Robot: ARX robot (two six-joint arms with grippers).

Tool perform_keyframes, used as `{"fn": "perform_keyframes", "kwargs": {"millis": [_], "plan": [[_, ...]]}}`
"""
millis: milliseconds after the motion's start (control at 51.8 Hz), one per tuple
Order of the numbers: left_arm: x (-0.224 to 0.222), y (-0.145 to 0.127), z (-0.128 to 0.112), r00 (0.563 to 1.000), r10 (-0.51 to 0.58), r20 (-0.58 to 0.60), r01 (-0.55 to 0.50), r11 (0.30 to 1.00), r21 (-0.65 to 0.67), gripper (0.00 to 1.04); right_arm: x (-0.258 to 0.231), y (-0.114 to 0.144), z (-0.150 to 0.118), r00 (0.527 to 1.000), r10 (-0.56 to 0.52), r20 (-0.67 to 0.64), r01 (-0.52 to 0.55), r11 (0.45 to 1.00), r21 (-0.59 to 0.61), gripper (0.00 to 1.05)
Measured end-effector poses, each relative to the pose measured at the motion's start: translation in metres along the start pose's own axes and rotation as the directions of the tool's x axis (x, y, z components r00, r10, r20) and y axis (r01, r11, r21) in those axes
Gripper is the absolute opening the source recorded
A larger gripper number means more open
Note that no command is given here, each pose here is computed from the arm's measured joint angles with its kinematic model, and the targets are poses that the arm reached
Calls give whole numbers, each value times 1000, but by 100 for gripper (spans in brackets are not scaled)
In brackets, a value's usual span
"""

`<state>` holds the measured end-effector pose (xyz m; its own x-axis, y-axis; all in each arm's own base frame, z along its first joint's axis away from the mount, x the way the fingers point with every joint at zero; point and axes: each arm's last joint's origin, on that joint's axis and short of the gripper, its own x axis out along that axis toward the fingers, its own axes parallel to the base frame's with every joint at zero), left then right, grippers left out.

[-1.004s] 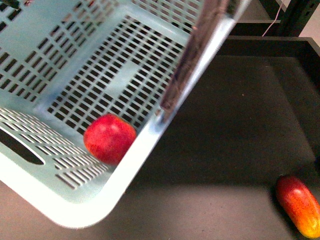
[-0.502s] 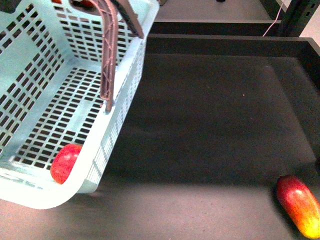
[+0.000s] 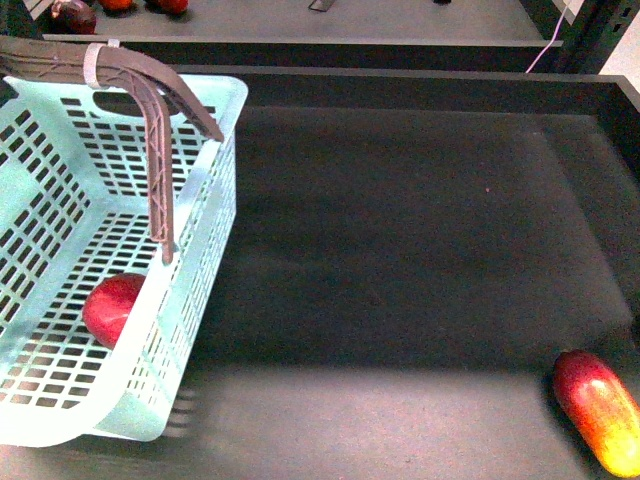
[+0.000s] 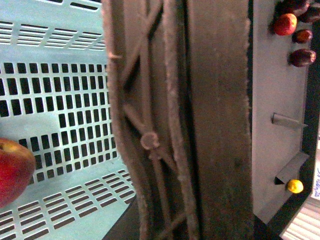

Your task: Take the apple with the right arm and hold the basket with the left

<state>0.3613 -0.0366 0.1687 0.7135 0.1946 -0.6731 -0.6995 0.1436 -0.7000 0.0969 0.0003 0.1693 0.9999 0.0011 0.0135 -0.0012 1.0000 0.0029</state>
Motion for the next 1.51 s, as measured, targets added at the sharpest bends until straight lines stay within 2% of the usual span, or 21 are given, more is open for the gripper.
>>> {"fn": "perform_keyframes", "kwargs": {"millis": [116, 367, 483, 695, 811, 1042, 1158, 1177, 1216, 1235, 1255, 1293, 1312, 1332, 1370, 1409, 1467, 1505], "plan": [[7, 13, 8, 999, 44, 24, -44, 999, -12, 15, 0, 0, 0, 1000, 0, 0, 0, 1000, 0, 96], [8, 19, 5, 998, 60, 18, -60, 998, -5, 17, 0, 0, 0, 1000, 0, 0, 0, 1000, 0, 96], [6, 22, 0, 998, 61, 3, -61, 998, 7, 44, 0, 0, 0, 1000, 0, 0, 0, 1000, 0, 96], [-19, 8, 4, 1000, 9, 7, -9, 1000, -17, 74, 0, 0, 0, 1000, 0, 0, 0, 1000, 0, 96], [-60, 0, 7, 999, 2, 47, 0, 999, -41, 100, 0, 0, 0, 1000, 0, 0, 0, 1000, 0, 96], [-137, -4, 6, 991, -71, 111, 73, 997, -15, 98, 0, 0, 0, 1000, 0, 0, 0, 1000, 0, 96], [-150, -5, 6, 989, -109, 97, 112, 994, -21, 98, 0, 0, 0, 1000, 0, 0, 0, 1000, 0, 96], [-149, -5, 6, 988, -132, 77, 131, 991, 16, 97, 0, 0, 0, 1000, 0, 0, 0, 1000, 0, 96], [-142, 4, 7, 958, -287, -24, 288, 951, 109, 88, 0, 0, 0, 1000, 0, 0, 0, 1000, 0, 96], [-138, 12, 7, 923, -379, -67, 384, 892, 238, 83, 0, 0, 0, 1000, -1, 0, 1, 1000, 0, 96], [-137, 15, 7, 910, -409, -73, 412, 869, 275, 81, 0, 0, 0, 1000, -1, 0, 1, 1000, 0, 96], [-135, 26, 9, 853, -514, -87, 501, 762, 410, 74, 0, 0, 0, 1000, 0, 0, 0, 1000, 0, 96], [-135, 32, 10, 827, -555, -92, 517, 686, 511, 70, 0, 0, 0, 1000, -1, 0, 1, 1000, 0, 96], [-137, 38, 13, 797, -598, -82, 526, 621, 582, 66, 0, 0, 0, 1000, 0, 0, 0, 1000, 0, 96], [-142, 48, 19, 738, -672, -60, 470, 449, 760, 56, 0, 0, 0, 1000, 0, 0, 0, 1000, 0, 96], [-146, 55, 24, 710, -703, -42, 391, 344, 854, 47, 0, 0, 0, 1000, 0, 0, 0, 1000, 0, 96], [-147, 70, 28, 707, -706, -41, 296, 243, 924, 32, 0, 0, 0, 1000, 0, 0, 0, 1000, 0, 96], [-146, 79, 29, 713, -699, -46, 269, 212, 940, 25, 0, 0, 0, 1000, 0, 0, 0, 1000, 0, 96]]}}
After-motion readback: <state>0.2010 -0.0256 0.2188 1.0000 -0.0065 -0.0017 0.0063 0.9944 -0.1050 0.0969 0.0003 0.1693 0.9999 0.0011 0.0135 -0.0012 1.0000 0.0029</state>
